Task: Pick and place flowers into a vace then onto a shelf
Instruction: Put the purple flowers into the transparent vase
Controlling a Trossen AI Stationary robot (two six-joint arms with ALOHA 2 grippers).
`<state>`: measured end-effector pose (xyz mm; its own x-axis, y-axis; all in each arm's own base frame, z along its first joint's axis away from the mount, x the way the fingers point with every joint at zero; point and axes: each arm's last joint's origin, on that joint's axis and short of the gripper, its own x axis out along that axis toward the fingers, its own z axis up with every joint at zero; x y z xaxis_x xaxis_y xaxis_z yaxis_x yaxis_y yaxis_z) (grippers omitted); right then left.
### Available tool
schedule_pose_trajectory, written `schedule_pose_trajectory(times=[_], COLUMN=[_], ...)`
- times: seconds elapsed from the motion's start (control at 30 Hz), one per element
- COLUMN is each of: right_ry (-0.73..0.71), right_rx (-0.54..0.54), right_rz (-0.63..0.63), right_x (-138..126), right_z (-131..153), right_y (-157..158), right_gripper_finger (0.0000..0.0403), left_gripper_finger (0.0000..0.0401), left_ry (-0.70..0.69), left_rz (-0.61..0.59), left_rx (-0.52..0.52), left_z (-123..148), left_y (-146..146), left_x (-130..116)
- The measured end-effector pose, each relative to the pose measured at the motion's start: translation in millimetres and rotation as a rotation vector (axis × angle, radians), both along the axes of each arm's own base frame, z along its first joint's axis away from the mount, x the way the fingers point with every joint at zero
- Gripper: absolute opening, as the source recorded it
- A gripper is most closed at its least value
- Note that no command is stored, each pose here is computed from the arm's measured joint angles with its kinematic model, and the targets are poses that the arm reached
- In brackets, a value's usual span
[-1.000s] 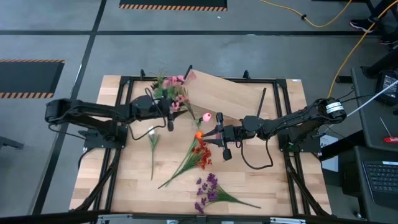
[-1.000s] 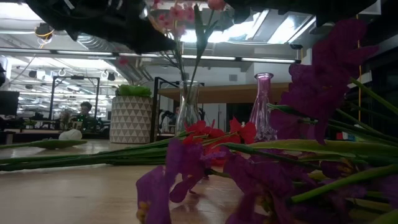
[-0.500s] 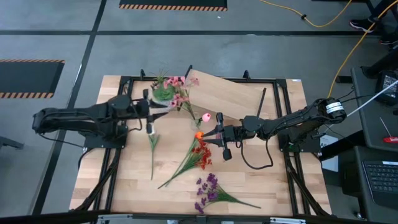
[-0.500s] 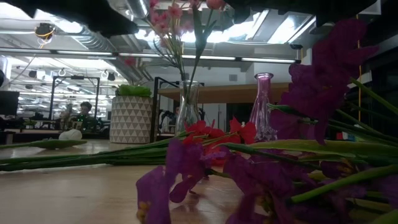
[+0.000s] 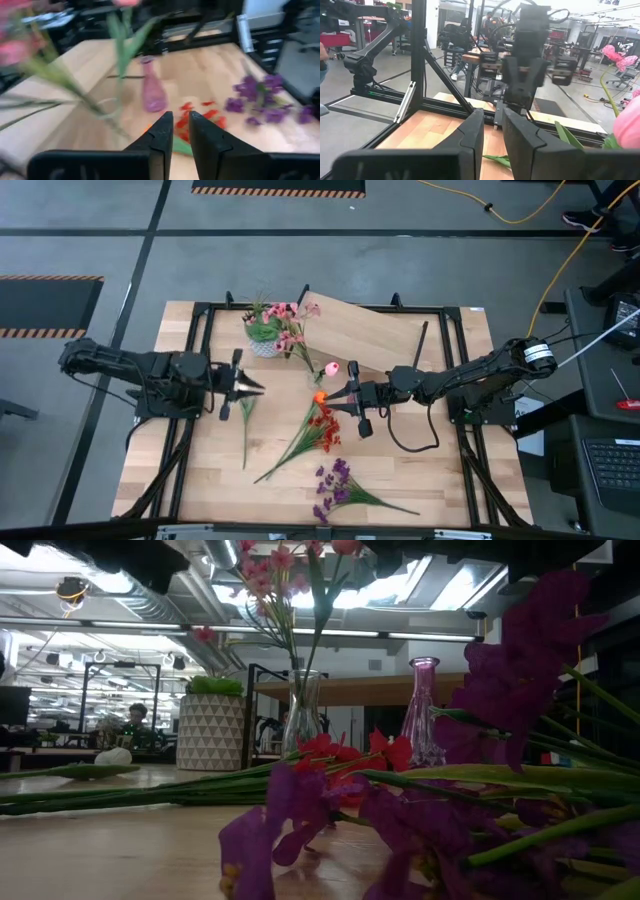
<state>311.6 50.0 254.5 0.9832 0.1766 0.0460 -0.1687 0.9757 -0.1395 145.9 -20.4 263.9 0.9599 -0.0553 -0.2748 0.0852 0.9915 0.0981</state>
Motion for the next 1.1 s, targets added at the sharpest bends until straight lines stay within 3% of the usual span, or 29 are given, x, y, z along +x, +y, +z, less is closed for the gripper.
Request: schedule_pose_trajectory(times=[0.13, 0.37, 0.5, 0.63, 0.87, 1.1], right_ry=[0.001, 0.083, 0.217, 0.392, 0.53, 0.578], right_rx=[0.006, 0.166, 0.144, 0.077, -0.043, 0.035], right_rz=[0.0, 0.018, 0.051, -0.002, -0.052, -0.159], right_x=[0, -1, -2, -3, -21, -52], right_z=[0, -5, -11, 7, 35, 39], right_y=[0, 5, 23, 45, 94, 134], right_gripper_finger=[0.0074, 0.0071, 0.0044, 0.0006, 0.0005, 0.0005], left_gripper_finger=[0.0034, 0.0014, 0.0009, 0.0008, 0.0009, 0.0011], left_ry=[0.008, 0.045, 0.046, 0.084, 0.112, 0.125], left_rz=[-0.038, -0.106, -0.13, -0.113, -0.124, -0.197], left_rx=[0.015, 0.034, 0.035, 0.04, -0.006, -0.041], left_z=[-4, -18, -26, -37, -50, -59], left_y=[-14, -39, -52, -58, -64, -71], left_x=[10, 31, 45, 54, 67, 75])
